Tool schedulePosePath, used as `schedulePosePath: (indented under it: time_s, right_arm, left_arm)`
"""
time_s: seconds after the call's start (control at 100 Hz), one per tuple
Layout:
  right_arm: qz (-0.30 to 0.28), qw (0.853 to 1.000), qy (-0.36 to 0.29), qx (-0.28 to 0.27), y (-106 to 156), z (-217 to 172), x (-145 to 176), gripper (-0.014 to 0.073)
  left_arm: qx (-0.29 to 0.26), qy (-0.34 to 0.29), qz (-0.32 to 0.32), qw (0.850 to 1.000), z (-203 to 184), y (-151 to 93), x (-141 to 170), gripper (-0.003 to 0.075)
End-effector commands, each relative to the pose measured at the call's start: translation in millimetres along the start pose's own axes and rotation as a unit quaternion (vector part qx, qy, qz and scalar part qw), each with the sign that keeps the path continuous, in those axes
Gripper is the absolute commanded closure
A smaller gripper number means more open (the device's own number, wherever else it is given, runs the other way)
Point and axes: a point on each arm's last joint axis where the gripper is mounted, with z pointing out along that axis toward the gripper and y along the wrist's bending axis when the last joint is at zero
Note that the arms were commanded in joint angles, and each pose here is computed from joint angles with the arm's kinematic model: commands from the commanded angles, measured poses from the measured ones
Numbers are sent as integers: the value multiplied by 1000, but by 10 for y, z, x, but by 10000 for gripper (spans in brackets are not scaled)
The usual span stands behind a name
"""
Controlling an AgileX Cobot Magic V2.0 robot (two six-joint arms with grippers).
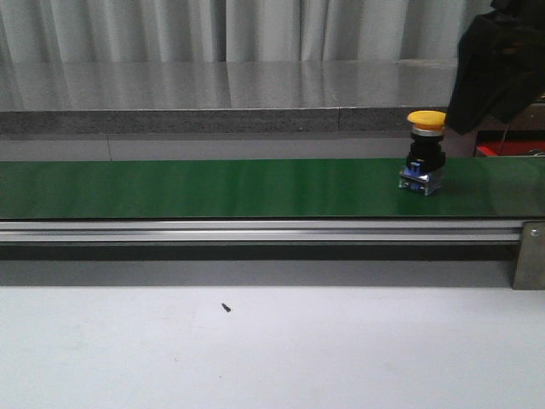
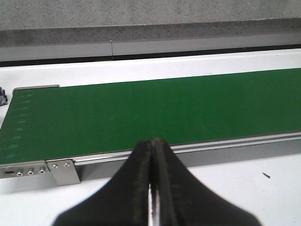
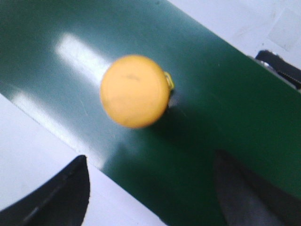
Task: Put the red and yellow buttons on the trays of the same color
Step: 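Grasp the second yellow button from the belt with the right gripper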
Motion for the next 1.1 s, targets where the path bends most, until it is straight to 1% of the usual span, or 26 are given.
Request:
schedulePosePath:
  time_s: [0.0, 0.1, 0.26, 0.31, 0.36, 0.48, 0.51, 0.55, 0.64, 0.72, 0.81, 0.88, 0.97, 1.09]
  right_arm:
    - [-9, 999, -46, 6, 14, -160, -190, 50]
    - [-7, 999, -45, 0, -27, -93, -275, 50]
    - [-4, 1000, -25, -8, -91, 99, -322, 56]
    - [-2, 1000, -18, -12, -100, 143, -321, 75]
    - [4, 1000, -11, -14, -104, 175, -312, 137]
    - [26, 1000, 3, -10, -115, 169, -285, 389]
    - [29, 1000, 8, -8, -116, 162, -278, 429]
    - [34, 999, 15, -6, -126, 142, -275, 462]
    - [51, 998, 27, 1, -182, 60, -275, 465]
    - [70, 997, 34, 6, -272, -93, -237, 465]
    - [97, 995, 23, 22, -405, -327, -158, 465]
    - [125, 991, 3, 45, -556, -544, -71, 465]
    - [170, 982, -20, 78, -785, -832, 95, 465]
    - [247, 962, -26, 112, -1104, -1088, 385, 465]
  left_arm:
    - [-2, -48, -4, 999, -45, -5, -149, 739]
    - [-2, -48, -4, 999, -45, -5, -149, 740]
    - [-2, -48, -4, 999, -45, -5, -149, 739]
    - [-2, -48, -4, 999, -45, -5, -149, 740]
    - [-2, -48, -4, 999, -45, -5, -149, 740]
    - [-2, -48, -4, 999, -45, -5, -149, 740]
    - [-2, -48, -4, 999, -45, -5, -149, 739]
    - [-2, -48, -4, 999, -45, -5, -149, 740]
    - [-1, -46, -4, 999, -44, -6, -146, 740]
    - [-1, -45, -4, 999, -44, -6, -144, 740]
    - [-1, -45, -4, 999, -44, -6, -144, 740]
    - [-1, -45, -4, 999, -44, -6, -144, 740]
    - [-1, -45, -4, 999, -44, -6, -144, 740]
    - [-1, -45, -4, 999, -44, -6, -144, 739]
